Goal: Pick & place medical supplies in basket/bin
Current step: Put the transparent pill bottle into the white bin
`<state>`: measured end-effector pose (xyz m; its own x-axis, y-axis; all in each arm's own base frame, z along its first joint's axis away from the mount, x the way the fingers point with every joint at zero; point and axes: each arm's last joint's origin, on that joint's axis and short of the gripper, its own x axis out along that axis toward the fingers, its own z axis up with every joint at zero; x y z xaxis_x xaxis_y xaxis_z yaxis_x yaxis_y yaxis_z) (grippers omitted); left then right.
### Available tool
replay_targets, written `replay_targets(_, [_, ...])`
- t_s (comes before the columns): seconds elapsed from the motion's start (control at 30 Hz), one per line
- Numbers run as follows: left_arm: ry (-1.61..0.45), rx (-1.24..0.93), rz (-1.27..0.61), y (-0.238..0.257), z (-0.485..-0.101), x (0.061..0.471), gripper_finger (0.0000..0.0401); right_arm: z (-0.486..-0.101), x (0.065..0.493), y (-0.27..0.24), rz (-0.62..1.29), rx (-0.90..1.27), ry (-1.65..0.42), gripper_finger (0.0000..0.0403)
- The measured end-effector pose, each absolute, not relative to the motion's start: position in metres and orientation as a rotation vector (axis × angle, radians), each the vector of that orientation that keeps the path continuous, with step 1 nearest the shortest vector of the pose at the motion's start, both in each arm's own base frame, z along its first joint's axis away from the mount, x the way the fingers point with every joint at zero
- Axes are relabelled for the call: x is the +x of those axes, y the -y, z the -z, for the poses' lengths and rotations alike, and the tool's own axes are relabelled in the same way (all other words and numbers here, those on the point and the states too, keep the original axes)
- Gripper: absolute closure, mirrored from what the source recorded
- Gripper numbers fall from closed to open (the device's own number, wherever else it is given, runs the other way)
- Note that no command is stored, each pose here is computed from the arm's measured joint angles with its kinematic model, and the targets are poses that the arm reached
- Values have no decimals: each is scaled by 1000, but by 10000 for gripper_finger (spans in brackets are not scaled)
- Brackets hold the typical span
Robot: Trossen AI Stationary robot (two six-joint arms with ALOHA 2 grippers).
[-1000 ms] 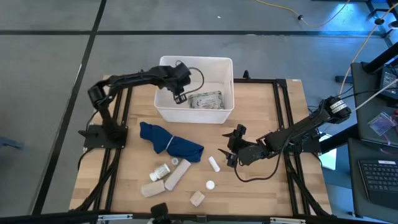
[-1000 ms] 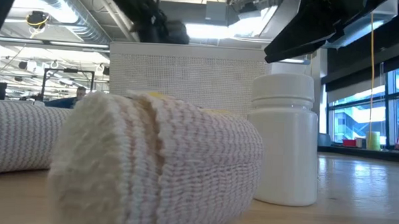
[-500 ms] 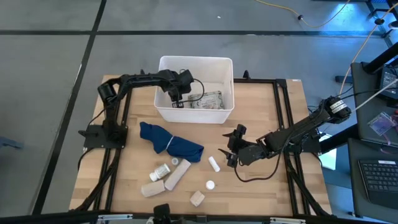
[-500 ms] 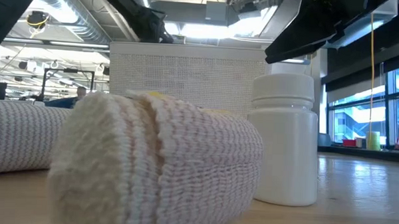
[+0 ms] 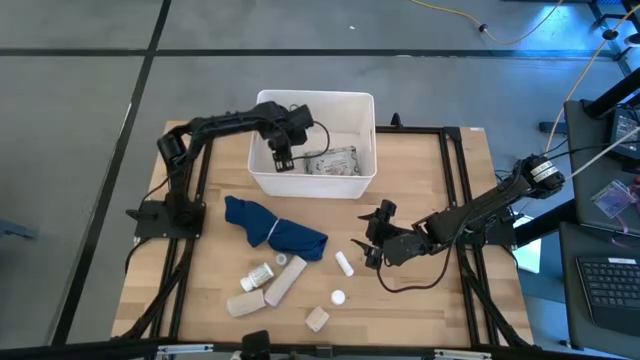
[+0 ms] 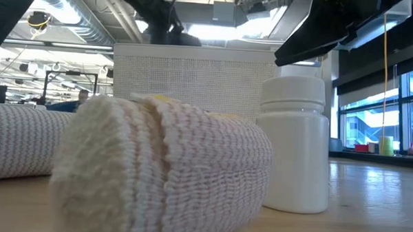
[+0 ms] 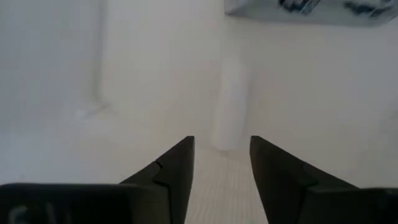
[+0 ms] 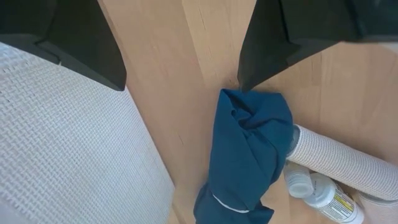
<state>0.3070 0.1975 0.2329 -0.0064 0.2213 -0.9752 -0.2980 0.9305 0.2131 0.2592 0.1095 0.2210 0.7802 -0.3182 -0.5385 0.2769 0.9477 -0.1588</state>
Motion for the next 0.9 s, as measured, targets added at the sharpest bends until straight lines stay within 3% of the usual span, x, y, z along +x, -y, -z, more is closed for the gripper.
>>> replay_targets(0.47, [-1437, -30, -417, -183, -332, 314, 260, -221, 259, -110, 315, -68, -599, 96])
replay_targets(0.9, [-1273, 37, -338, -100, -409, 295, 289, -217, 256, -108, 353, -2, -632, 96])
